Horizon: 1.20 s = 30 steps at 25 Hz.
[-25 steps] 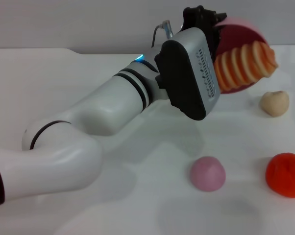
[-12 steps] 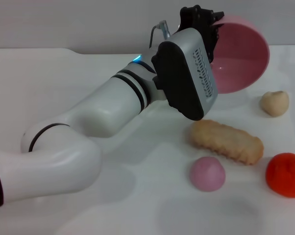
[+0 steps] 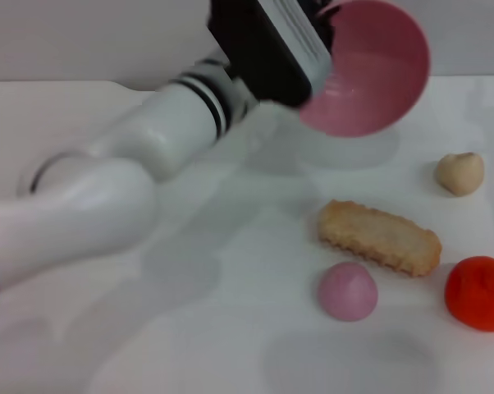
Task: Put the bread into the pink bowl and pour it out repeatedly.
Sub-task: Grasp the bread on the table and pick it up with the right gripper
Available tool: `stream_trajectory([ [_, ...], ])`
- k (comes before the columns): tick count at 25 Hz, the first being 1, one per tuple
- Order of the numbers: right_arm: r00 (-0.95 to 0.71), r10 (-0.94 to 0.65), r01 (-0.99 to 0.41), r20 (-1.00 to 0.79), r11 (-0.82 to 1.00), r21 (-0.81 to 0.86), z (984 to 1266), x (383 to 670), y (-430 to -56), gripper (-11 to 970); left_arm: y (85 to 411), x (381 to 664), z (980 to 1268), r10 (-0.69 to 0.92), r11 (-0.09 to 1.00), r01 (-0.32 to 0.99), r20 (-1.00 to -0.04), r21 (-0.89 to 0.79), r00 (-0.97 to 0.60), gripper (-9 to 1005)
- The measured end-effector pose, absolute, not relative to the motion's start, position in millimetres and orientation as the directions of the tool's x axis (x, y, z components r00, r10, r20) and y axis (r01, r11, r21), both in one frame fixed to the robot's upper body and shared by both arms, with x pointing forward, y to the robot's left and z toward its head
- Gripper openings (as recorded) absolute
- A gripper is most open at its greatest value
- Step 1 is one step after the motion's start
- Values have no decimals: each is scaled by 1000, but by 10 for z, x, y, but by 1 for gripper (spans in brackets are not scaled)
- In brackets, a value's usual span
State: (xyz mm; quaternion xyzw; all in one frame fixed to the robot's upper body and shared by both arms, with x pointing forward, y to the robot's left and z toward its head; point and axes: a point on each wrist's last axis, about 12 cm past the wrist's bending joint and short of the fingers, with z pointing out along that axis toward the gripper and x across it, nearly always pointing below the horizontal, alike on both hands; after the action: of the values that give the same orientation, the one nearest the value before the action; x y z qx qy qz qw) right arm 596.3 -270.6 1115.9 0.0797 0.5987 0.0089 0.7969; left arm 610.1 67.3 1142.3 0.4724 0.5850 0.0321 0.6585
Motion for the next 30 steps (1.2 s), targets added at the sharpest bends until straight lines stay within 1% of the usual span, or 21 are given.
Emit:
stream_trajectory([
  [2, 282, 109, 81, -953, 987, 137, 11157, 5964, -2705, 463, 731, 6207, 11462, 577, 577, 566, -784, 589, 227, 46],
  [6, 277, 109, 80, -955, 987, 137, 11152, 5965, -2704, 463, 845, 6386, 11571, 541, 599, 669, -838, 441, 69, 48],
  [10, 245, 112, 74, -963, 988, 134, 11120, 5986, -2694, 463, 1038, 6539, 11681, 494, 620, 732, -865, 282, -86, 49],
  [13, 220, 106, 67, -970, 990, 124, 11101, 6024, -2685, 463, 1210, 6621, 11737, 455, 637, 752, -871, 173, -186, 50],
  [14, 215, 103, 67, -971, 991, 119, 11094, 6034, -2686, 463, 1322, 6654, 11763, 428, 652, 748, -874, 124, -228, 50],
  [17, 205, 91, 60, -975, 993, 105, 11086, 6068, -2676, 463, 1488, 6675, 11789, 400, 670, 739, -870, 64, -287, 51],
  [21, 167, 80, 37, -983, 995, 87, 11088, 6149, -2640, 463, 1783, 6695, 11791, 382, 715, 700, -833, -8, -400, 53],
  [26, 86, 64, -7, -994, 998, 64, 11114, 6308, -2587, 463, 2092, 6621, 11727, 353, 749, 655, -776, -100, -522, 54],
  [30, -26, 47, -71, -999, 996, 49, 11166, 6476, -2499, 463, 2278, 6534, 11662, 322, 761, 628, -744, -165, -586, 56],
])
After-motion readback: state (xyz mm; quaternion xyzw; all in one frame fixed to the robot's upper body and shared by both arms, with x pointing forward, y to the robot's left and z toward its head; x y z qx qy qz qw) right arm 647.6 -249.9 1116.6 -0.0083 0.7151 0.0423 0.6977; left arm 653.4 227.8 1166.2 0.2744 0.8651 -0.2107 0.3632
